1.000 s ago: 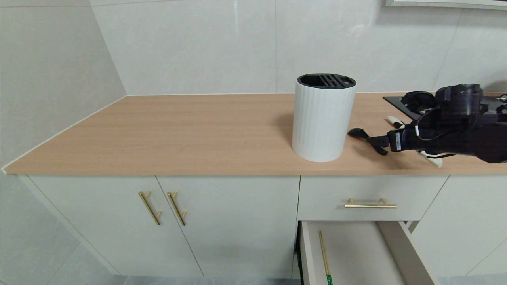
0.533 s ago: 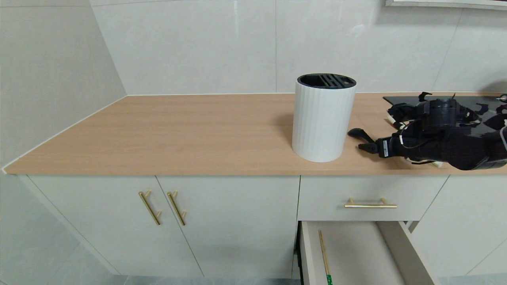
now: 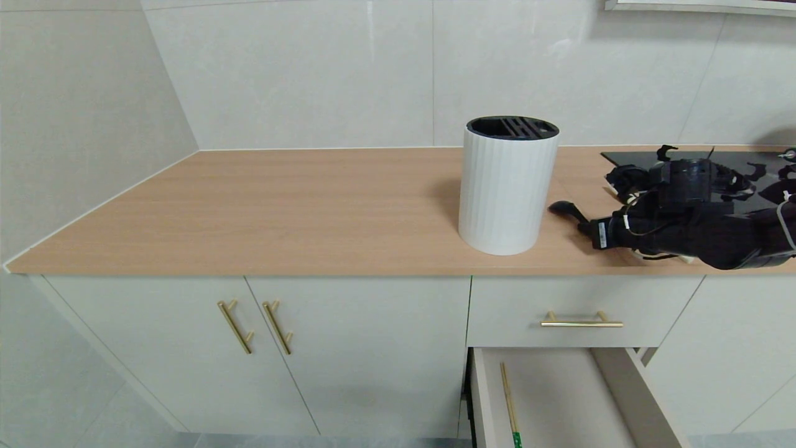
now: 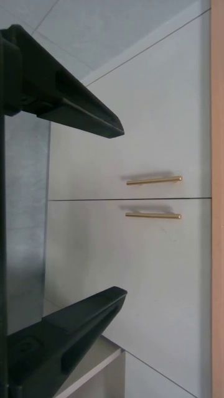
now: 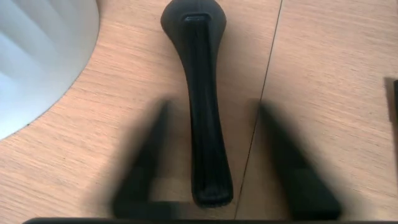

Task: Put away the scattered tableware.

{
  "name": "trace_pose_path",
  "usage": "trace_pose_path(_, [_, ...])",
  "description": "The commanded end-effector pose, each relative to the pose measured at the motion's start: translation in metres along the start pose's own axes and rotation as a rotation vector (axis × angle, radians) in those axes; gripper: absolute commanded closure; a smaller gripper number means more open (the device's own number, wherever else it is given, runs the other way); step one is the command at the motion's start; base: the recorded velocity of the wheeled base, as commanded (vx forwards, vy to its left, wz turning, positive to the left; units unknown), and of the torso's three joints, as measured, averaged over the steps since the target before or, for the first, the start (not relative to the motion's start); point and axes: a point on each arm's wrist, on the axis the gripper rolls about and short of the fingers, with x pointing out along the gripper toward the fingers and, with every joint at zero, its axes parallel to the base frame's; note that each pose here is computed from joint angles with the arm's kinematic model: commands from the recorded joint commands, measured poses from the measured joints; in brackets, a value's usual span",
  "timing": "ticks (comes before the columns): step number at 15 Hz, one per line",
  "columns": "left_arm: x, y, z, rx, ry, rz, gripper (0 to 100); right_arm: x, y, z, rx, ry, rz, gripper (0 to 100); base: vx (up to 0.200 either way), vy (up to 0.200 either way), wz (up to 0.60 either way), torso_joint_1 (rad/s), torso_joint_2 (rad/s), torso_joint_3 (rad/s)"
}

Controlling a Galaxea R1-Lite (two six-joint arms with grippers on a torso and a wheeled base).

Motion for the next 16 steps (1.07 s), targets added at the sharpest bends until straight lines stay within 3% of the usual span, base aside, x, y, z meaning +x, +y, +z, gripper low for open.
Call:
trace_pose_path(1, [0.000,0.000,0.000,-0.001,0.002,0.001,0,0.001,0.000,-0.001,0.000,0.008,0.001,100,0.000,0.000,0.00,0.000,0.00,0.000])
trace_pose_path(6, [0.000,0.000,0.000,-0.001,0.002,0.001,0,-0.005,0.001,0.003,0.002,-0.002,-0.005,100,0.000,0.000,0.00,0.000,0.00,0.000])
trace_pose_path(9, [0.000,0.000,0.000,-0.001,0.002,0.001,0,-0.048,0.003,0.034,0.184,-0.066,-0.088,100,0.000,0.000,0.00,0.000,0.00,0.000])
trace_pose_path(10, [0.000,0.000,0.000,-0.001,0.000,0.001,0,-0.068,0.006,0.036,0.208,-0.039,-0.105,100,0.000,0.000,0.00,0.000,0.00,0.000])
trace_pose_path(12, [0.000,0.000,0.000,-0.001,0.000,0.001,0,-0.096,0.011,0.034,0.217,0.002,-0.109,100,0.000,0.000,0.00,0.000,0.00,0.000])
trace_pose_path(16, [0.000,0.000,0.000,-0.001,0.000,0.001,0,-0.166,0.039,-0.004,0.227,0.061,-0.077,100,0.000,0.000,0.00,0.000,0.00,0.000])
